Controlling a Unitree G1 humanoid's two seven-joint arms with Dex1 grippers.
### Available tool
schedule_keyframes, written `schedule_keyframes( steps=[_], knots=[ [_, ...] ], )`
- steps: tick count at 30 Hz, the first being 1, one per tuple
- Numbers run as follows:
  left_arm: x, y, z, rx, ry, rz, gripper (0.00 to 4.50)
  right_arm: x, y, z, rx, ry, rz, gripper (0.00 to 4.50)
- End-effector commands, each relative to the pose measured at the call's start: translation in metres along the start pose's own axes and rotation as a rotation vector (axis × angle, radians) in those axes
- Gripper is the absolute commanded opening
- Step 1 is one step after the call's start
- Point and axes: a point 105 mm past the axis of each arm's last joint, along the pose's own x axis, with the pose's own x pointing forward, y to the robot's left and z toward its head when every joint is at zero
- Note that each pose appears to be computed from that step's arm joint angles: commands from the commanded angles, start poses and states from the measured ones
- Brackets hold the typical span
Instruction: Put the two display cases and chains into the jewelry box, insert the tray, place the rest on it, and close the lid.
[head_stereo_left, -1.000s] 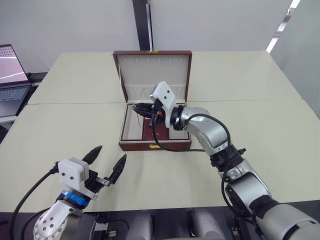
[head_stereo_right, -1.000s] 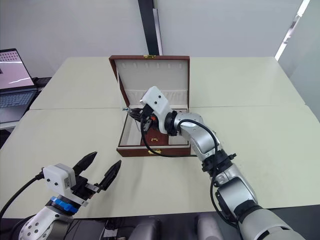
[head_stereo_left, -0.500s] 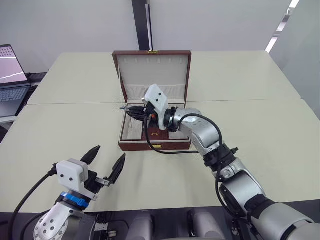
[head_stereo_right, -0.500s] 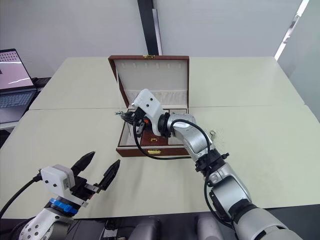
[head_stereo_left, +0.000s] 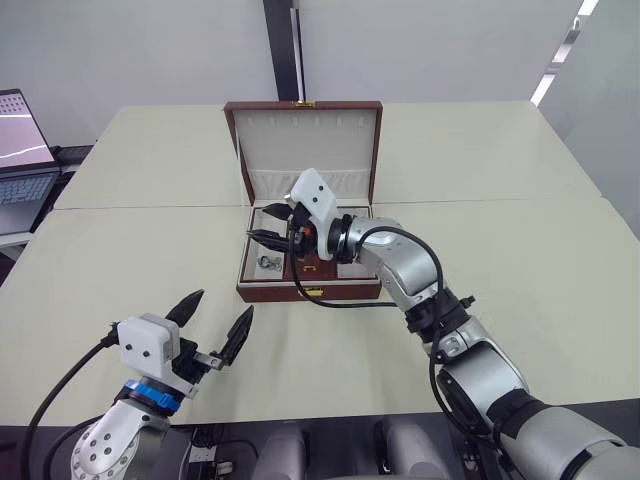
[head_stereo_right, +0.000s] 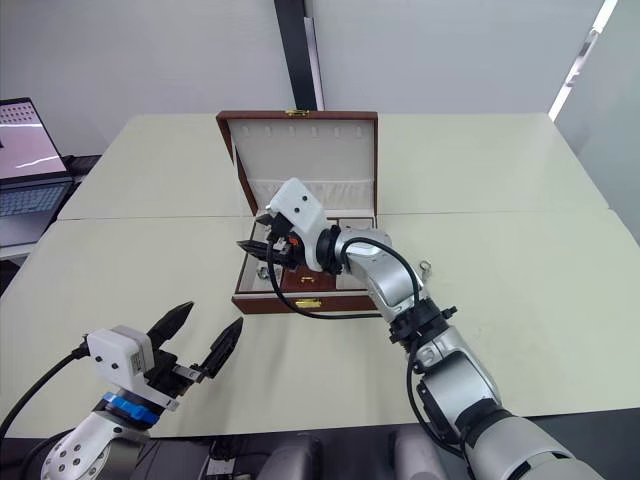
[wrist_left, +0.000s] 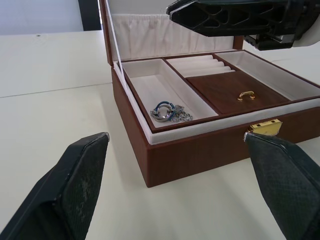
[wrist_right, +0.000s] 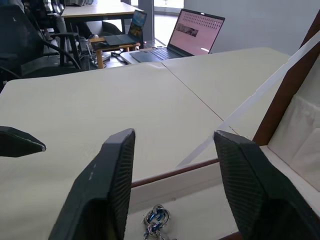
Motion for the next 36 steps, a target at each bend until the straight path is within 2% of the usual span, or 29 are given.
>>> schedule_keyframes(
  steps=[1, 3, 7, 12, 17, 20, 26, 30, 36],
  knots=[
    [0.004, -0.006, 0.018, 0.024, -0.036, -0.027, 4.50, -0.006, -0.003, 0.015, -0.025, -0.064, -0.006, 3.98],
    [0.008, -0.005, 0.020, 0.023, -0.028, -0.040, 4.50, -0.015, -0.006, 0.013, -0.024, -0.073, -0.006, 4.44],
    [0.017, 0.003, 0.023, 0.021, -0.002, -0.069, 4.50, -0.049, -0.020, 0.003, -0.023, -0.076, -0.028, 4.44],
    [0.023, 0.027, 0.026, 0.060, 0.032, -0.081, 4.50, -0.105, -0.029, -0.006, -0.010, -0.070, -0.018, 4.44],
    [0.025, 0.054, 0.025, 0.094, 0.080, -0.089, 4.50, -0.173, -0.044, -0.028, 0.023, 0.052, -0.091, 4.44],
    [0.027, 0.074, 0.027, 0.113, 0.092, -0.083, 4.50, -0.214, -0.052, -0.040, 0.031, 0.125, -0.185, 4.44],
    [0.027, 0.104, 0.023, 0.136, 0.142, -0.101, 4.50, -0.277, -0.054, -0.059, 0.044, 0.232, -0.362, 4.44],
    [0.023, 0.120, 0.024, 0.157, 0.152, -0.097, 4.50, -0.308, -0.049, -0.067, 0.061, 0.259, -0.459, 4.44],
    [0.009, 0.142, 0.017, 0.188, 0.190, -0.057, 4.50, -0.333, -0.044, -0.078, 0.077, 0.304, -0.535, 4.44]
  ],
)
